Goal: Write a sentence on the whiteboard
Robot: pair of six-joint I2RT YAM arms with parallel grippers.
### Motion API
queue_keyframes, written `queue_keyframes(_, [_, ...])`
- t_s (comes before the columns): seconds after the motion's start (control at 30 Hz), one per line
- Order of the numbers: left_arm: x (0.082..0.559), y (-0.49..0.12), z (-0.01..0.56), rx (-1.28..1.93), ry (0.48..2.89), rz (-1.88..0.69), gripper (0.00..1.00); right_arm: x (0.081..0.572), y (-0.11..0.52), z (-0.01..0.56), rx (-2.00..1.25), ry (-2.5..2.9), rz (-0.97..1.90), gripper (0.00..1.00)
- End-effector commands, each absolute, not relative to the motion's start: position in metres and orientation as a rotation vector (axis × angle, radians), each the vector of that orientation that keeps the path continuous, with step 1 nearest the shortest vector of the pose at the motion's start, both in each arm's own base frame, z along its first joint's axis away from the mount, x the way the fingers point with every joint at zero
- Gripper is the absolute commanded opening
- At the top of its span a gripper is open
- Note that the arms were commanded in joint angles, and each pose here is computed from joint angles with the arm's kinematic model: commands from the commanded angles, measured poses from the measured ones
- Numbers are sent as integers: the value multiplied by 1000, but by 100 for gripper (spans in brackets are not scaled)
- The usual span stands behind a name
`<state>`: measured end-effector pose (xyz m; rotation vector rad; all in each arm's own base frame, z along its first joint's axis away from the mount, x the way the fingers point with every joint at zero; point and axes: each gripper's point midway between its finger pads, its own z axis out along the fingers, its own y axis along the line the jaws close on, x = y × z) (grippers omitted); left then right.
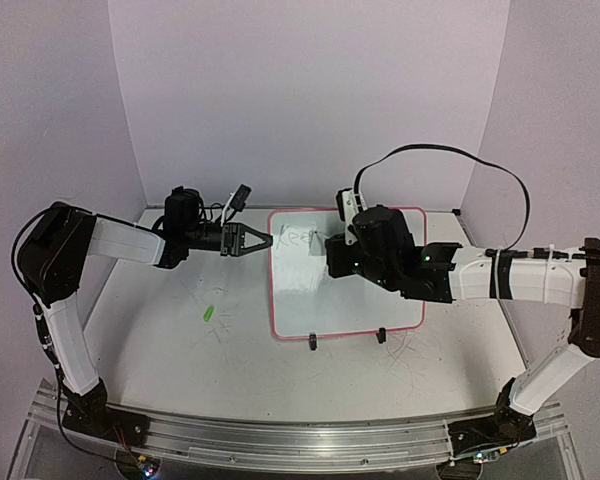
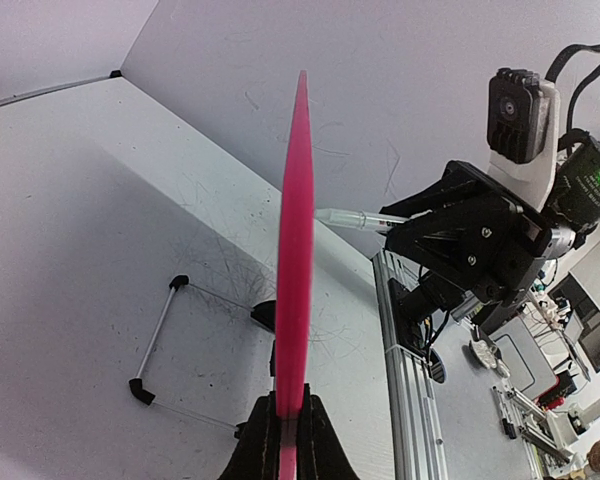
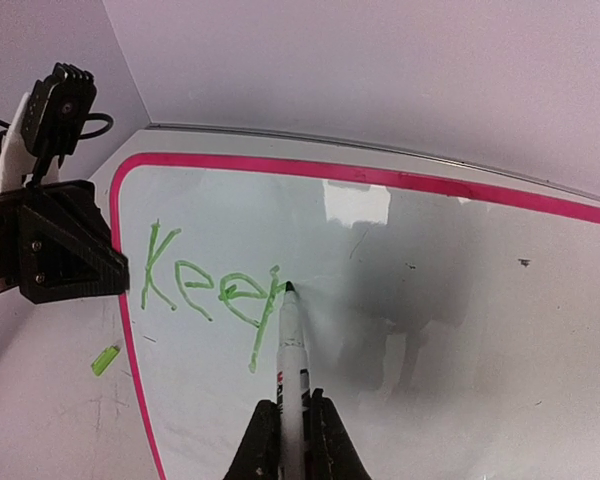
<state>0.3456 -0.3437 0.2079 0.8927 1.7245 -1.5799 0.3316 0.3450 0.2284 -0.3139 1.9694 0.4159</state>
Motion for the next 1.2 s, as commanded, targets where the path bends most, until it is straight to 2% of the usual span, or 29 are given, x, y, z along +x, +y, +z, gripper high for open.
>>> queue_keyframes(0.0, [331,-344,236,970,1630,-1598,0,339,331,241,-228,1947,376,0])
queue_keyframes(0.5, [331,-344,235,969,1631,-1599,0,330,321,228,-214,1986,394,0])
queue_keyframes(1.17, [330,-344,235,970,1631,-1600,0,326,346,204,-269,2042,456,0])
